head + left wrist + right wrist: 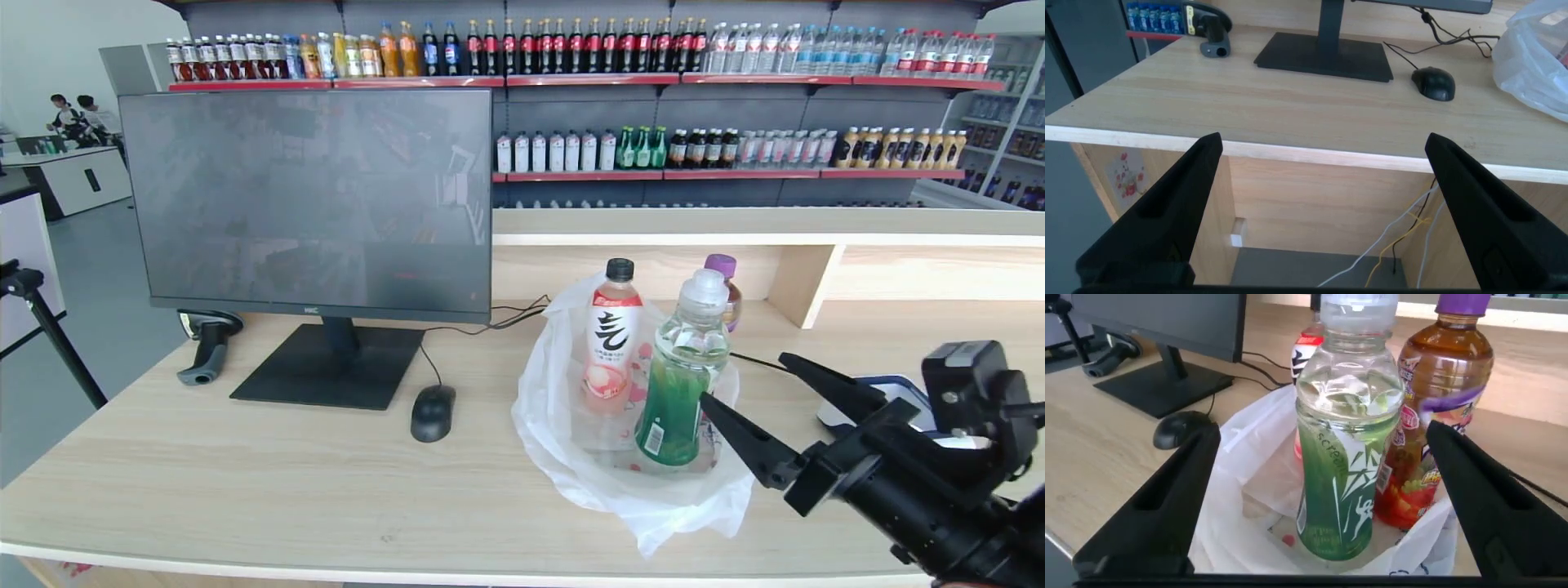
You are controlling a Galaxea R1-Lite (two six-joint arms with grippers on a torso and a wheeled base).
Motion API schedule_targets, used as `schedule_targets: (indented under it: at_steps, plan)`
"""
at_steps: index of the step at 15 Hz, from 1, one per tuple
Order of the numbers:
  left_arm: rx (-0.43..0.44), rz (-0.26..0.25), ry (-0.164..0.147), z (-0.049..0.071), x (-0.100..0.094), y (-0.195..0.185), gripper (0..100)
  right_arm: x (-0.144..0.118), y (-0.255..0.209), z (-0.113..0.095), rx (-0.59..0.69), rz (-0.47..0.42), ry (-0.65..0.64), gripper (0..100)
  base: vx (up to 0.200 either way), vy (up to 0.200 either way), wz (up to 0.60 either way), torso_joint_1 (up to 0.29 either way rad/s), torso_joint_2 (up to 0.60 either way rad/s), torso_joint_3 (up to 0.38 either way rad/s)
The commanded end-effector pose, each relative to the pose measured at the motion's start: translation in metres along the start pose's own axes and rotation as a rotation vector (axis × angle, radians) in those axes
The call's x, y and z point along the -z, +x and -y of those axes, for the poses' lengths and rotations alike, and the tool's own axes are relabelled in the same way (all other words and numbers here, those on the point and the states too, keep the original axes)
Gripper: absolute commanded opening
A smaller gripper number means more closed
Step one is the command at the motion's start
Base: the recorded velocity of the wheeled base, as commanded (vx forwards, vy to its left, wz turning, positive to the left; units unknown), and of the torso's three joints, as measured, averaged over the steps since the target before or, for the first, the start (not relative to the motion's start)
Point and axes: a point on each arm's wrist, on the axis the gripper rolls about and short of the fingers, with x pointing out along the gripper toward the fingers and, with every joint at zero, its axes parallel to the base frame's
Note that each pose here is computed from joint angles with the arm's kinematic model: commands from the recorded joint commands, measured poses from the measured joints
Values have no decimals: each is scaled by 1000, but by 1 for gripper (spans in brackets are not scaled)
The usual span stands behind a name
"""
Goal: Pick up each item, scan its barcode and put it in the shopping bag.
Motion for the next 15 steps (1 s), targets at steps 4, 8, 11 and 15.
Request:
schedule_targets:
  at_steps: [4, 8, 11, 15]
  plan:
    - [1, 0, 0, 0, 0, 0, 100, -37, -57, 7, -1, 220, 26, 100, 0, 0, 0, 0, 0, 0]
    - [1, 0, 0, 0, 0, 0, 100, -43, -68, 6, -69, 260, -68, 100, 0, 0, 0, 0, 0, 0]
    - [3, 0, 0, 0, 0, 0, 100, -29, -81, 7, -92, 86, -96, 100, 0, 0, 0, 0, 0, 0]
    - [1, 0, 0, 0, 0, 0, 100, 4, -143, 13, -195, -182, -119, 100, 0, 0, 0, 0, 0, 0]
